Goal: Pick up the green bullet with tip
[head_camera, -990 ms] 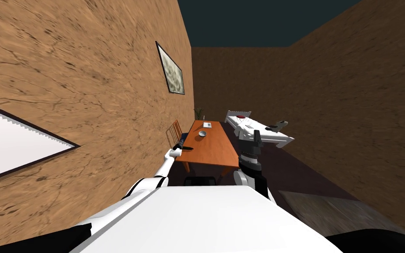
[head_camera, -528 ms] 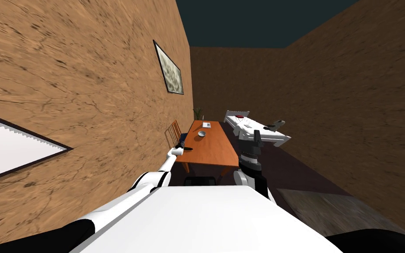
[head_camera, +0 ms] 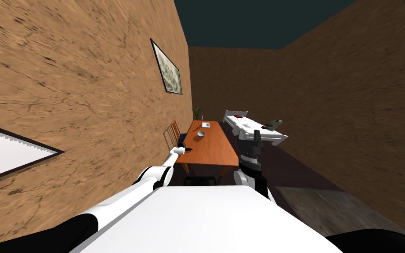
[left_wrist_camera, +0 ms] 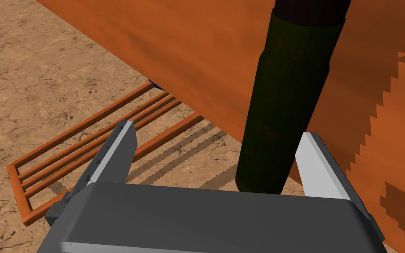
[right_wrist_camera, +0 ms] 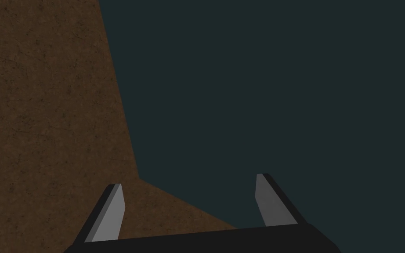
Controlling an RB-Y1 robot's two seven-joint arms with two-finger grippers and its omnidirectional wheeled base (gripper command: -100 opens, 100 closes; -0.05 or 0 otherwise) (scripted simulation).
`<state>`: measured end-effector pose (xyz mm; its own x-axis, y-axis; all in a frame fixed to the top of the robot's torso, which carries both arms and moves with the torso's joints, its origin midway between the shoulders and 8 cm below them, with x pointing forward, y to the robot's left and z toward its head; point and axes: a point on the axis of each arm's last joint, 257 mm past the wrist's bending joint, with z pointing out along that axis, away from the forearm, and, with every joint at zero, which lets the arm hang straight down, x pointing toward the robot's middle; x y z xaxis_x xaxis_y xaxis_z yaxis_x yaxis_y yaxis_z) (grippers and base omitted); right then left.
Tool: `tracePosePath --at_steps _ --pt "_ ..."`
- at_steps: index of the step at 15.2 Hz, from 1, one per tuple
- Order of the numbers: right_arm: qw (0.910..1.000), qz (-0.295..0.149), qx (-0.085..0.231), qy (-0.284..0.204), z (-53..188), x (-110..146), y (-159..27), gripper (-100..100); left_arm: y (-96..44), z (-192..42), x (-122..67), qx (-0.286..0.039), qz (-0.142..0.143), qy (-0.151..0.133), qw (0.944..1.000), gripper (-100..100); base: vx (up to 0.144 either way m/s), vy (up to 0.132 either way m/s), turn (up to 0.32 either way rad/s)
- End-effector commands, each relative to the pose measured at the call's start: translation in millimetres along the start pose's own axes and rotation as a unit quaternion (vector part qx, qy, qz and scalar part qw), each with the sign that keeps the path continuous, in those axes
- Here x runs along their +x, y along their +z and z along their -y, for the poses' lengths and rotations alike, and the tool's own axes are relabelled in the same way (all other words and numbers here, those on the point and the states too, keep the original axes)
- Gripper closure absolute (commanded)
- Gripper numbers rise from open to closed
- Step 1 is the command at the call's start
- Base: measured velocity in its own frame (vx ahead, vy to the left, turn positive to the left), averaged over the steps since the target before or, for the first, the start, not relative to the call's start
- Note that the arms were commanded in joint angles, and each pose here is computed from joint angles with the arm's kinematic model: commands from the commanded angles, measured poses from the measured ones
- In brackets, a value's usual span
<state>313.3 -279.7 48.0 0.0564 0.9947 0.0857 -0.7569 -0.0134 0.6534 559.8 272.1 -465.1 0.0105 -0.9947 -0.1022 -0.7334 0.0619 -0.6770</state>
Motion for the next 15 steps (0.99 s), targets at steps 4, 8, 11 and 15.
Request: tracePosePath --at_steps 4,8,11,15 --pt "1.0000 0.000 0.000 0.000 0.0 0.0 0.0 0 2.2 -25.1 19.2 -0.050 -0.010 0.002 0.9987 -100 0.018 0.006 -0.041" --pt "1.0000 0.000 0.000 0.000 0.0 0.0 0.0 0 1.4 -48.1 36.7 -0.084 -0.021 0.003 0.9962 -100 0.013 0.001 -0.019" --pt "1.0000 0.000 0.000 0.000 0.0 0.0 0.0 0 4.9 -53.2 15.1 -0.075 -0.009 -0.009 0.9971 -100 0.032 0.001 -0.132" --pt "1.0000 0.000 0.000 0.000 0.0 0.0 0.0 0 5.9 -67.9 0.1 -0.076 0.001 -0.020 0.9969 -100 0.040 0.005 -0.116"
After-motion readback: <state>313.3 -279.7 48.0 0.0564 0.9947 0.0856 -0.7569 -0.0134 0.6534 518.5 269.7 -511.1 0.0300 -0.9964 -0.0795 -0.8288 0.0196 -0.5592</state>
